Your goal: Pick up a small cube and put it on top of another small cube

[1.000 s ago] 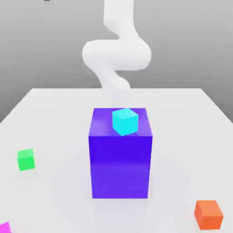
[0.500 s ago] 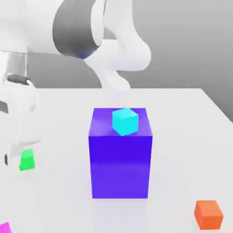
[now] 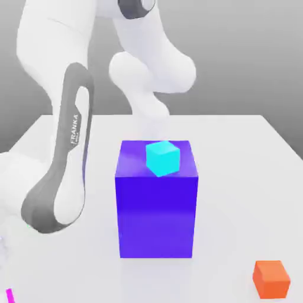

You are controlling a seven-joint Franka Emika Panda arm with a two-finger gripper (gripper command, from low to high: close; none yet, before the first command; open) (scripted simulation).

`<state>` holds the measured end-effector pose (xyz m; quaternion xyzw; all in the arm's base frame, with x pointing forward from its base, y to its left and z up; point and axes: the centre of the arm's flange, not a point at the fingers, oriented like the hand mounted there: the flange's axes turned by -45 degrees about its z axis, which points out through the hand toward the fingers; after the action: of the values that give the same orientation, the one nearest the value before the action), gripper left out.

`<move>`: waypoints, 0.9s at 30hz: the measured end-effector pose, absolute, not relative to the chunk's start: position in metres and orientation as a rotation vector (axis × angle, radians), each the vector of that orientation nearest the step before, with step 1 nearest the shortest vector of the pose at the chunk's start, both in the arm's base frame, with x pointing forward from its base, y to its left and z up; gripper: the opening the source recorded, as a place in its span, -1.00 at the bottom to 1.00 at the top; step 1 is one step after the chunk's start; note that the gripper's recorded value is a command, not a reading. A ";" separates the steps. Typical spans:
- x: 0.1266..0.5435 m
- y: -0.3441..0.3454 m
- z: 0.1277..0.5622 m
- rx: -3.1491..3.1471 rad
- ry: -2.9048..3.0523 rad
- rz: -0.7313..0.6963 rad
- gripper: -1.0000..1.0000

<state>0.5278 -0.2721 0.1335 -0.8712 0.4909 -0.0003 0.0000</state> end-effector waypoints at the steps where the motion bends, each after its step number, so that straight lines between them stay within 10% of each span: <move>1: 0.528 -0.272 0.134 -2.737 1.542 -0.001 -1.00; 10: 0.514 -0.280 0.193 -2.716 1.573 -0.002 -1.00; 27: 0.245 -0.329 0.244 -2.308 2.126 -0.002 -1.00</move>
<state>0.2451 -0.3291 0.2439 -0.7354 0.6776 -0.0008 0.0018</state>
